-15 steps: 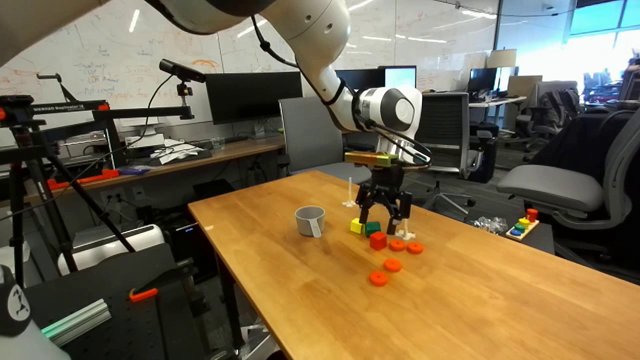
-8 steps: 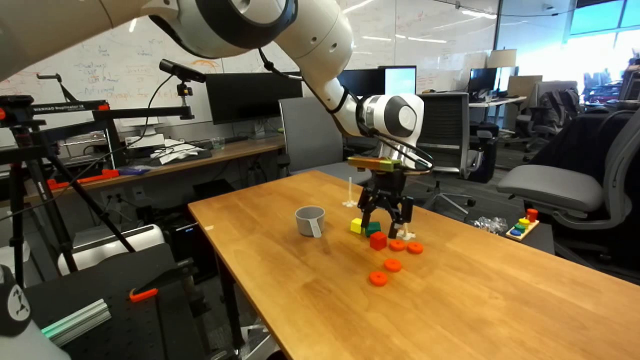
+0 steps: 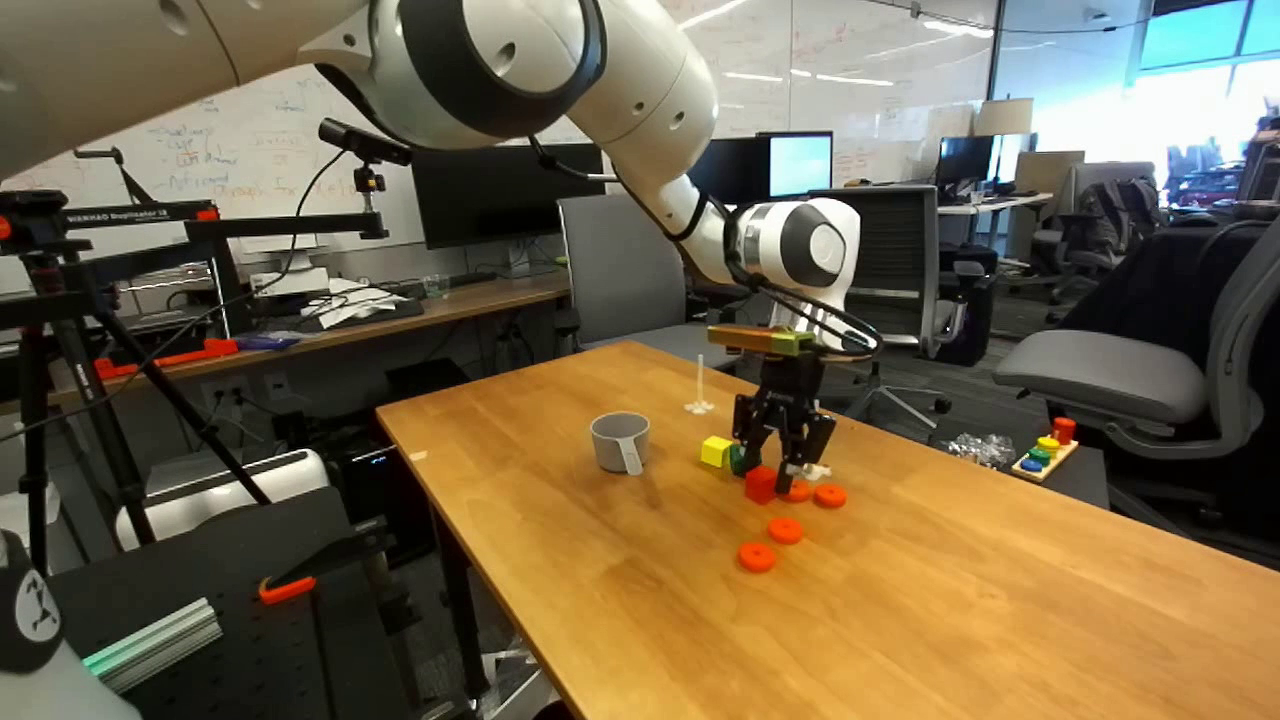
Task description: Put the orange, green and yellow blocks in the gray pot respectively
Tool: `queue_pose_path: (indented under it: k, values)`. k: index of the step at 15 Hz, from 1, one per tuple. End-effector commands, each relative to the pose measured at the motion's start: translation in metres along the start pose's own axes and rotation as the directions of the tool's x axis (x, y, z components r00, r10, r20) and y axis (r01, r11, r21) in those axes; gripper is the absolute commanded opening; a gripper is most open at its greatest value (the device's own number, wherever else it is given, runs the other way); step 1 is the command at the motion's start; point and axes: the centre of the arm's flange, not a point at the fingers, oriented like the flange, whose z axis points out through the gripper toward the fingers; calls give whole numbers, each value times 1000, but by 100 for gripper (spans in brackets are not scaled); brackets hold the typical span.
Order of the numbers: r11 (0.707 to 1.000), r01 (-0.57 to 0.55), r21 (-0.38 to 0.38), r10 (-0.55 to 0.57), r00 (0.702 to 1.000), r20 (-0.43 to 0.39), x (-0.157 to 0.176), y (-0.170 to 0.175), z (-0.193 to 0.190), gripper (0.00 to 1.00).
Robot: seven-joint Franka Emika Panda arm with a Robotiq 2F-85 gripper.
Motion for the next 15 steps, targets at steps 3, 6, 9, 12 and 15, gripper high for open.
queue_pose_path:
  k: [3, 6, 9, 12, 15]
  values:
    - [999, -35, 40, 35, 999, -6, 15, 16, -6, 11]
    - [997, -20, 72, 21, 1000, -10, 3, 17, -19, 8]
    - [993, 4, 114, 1, 999, -42, -24, 2, -51, 8]
    - [989, 35, 145, -21, 995, -99, -48, -15, -94, 8]
    - [976, 78, 202, -53, 990, -128, -67, -35, -133, 8]
